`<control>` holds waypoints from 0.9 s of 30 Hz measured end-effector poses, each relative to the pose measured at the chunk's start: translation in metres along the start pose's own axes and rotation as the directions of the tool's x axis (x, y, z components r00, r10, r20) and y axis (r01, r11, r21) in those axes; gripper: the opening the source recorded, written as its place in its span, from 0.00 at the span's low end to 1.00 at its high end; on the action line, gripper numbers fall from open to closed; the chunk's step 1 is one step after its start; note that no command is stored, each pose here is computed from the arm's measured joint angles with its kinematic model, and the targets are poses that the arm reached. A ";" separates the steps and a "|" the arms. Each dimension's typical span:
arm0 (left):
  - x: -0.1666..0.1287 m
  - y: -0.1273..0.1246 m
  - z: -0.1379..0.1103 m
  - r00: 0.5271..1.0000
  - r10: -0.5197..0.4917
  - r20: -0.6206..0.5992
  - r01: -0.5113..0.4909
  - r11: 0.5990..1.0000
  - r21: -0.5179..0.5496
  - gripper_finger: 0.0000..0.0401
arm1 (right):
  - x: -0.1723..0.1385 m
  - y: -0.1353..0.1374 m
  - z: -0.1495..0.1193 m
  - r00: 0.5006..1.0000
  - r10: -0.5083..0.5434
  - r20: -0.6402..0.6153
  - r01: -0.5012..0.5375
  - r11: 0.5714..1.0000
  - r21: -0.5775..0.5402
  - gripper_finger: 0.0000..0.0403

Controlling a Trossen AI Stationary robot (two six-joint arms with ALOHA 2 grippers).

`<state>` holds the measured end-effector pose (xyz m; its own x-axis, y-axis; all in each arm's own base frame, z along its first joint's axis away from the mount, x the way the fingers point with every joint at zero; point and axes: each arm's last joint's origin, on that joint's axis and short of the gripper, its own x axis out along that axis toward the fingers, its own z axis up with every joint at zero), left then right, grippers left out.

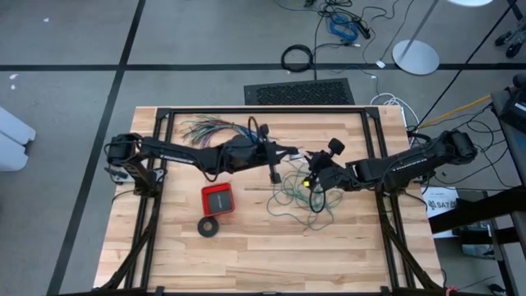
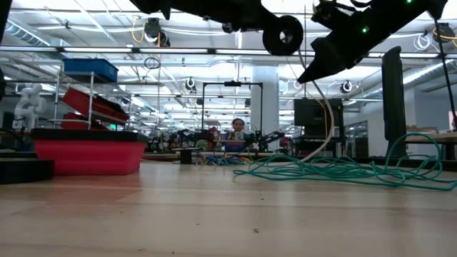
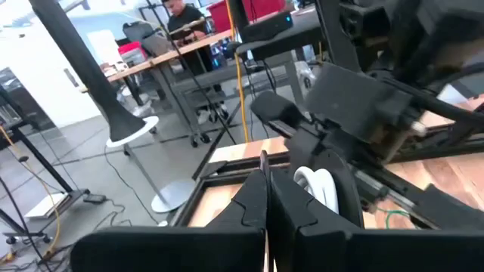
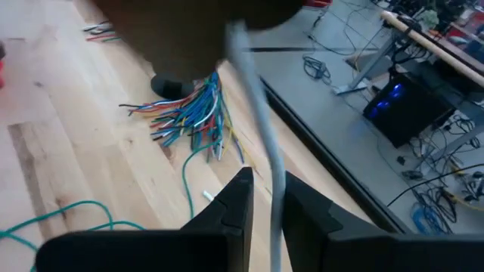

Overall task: Coil cords
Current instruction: Coil the white wire onto the spool

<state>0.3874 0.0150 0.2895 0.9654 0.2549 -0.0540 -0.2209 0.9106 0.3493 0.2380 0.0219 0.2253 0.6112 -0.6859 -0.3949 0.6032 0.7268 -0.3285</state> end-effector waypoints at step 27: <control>-0.010 0.013 0.019 0.996 0.053 0.078 -0.051 0.998 -0.027 0.00 | -0.027 0.012 -0.004 0.994 -0.076 0.079 0.077 0.997 -0.014 0.10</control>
<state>0.3774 0.0181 0.3119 0.9602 0.2767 0.0377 -0.2736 0.9050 0.3258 0.2266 0.0492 0.2283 0.6026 -0.7396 -0.2997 0.6411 0.6723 -0.3702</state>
